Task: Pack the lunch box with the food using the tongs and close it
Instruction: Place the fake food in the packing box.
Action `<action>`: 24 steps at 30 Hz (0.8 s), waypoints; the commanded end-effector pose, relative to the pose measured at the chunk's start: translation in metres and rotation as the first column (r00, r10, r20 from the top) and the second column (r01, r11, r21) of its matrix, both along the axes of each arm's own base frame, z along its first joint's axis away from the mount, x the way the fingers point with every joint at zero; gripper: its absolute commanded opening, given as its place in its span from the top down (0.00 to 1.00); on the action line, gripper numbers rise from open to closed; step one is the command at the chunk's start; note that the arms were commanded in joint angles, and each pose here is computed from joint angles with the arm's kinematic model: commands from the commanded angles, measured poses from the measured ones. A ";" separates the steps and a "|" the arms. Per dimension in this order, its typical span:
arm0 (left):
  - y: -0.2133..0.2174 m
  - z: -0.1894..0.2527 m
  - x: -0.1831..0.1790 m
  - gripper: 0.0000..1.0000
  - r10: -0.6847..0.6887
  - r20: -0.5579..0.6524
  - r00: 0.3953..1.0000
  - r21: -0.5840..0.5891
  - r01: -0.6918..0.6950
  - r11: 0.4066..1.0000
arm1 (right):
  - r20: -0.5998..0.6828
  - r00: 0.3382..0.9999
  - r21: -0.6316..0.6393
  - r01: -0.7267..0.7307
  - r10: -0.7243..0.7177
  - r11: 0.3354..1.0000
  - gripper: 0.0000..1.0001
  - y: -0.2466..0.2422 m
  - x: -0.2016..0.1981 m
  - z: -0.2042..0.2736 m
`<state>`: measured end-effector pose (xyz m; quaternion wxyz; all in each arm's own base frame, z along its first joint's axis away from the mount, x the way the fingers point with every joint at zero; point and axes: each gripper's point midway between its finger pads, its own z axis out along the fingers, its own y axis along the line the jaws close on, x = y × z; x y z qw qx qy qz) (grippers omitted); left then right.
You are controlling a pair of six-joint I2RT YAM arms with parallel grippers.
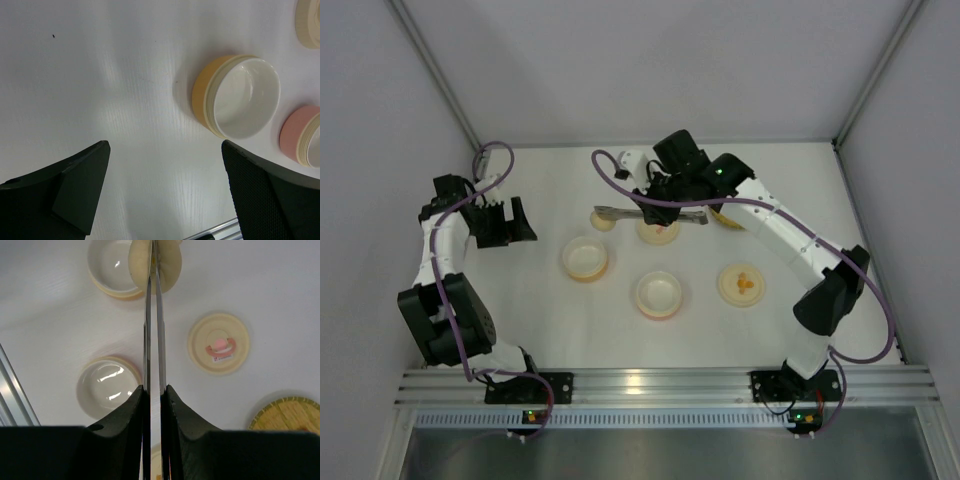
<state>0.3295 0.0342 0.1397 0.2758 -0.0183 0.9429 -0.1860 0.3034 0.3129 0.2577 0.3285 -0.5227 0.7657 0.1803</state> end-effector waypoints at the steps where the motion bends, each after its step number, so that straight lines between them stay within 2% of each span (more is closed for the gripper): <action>1: 0.000 0.002 0.000 0.02 -0.001 0.011 1.000 -0.045 0.002 0.999 | 0.070 0.996 0.013 -0.054 0.053 0.998 1.00 0.035 0.004 0.006; 12: 0.009 -0.002 -0.005 0.02 0.034 0.002 0.999 -0.090 -0.033 0.995 | 0.061 0.988 -0.046 -0.137 0.140 0.989 1.00 0.092 -0.016 -0.036; 24: 0.013 -0.012 -0.011 0.02 0.034 -0.012 0.999 -0.097 -0.035 0.995 | 0.060 0.984 -0.092 -0.161 0.167 0.983 1.00 0.116 -0.019 -0.072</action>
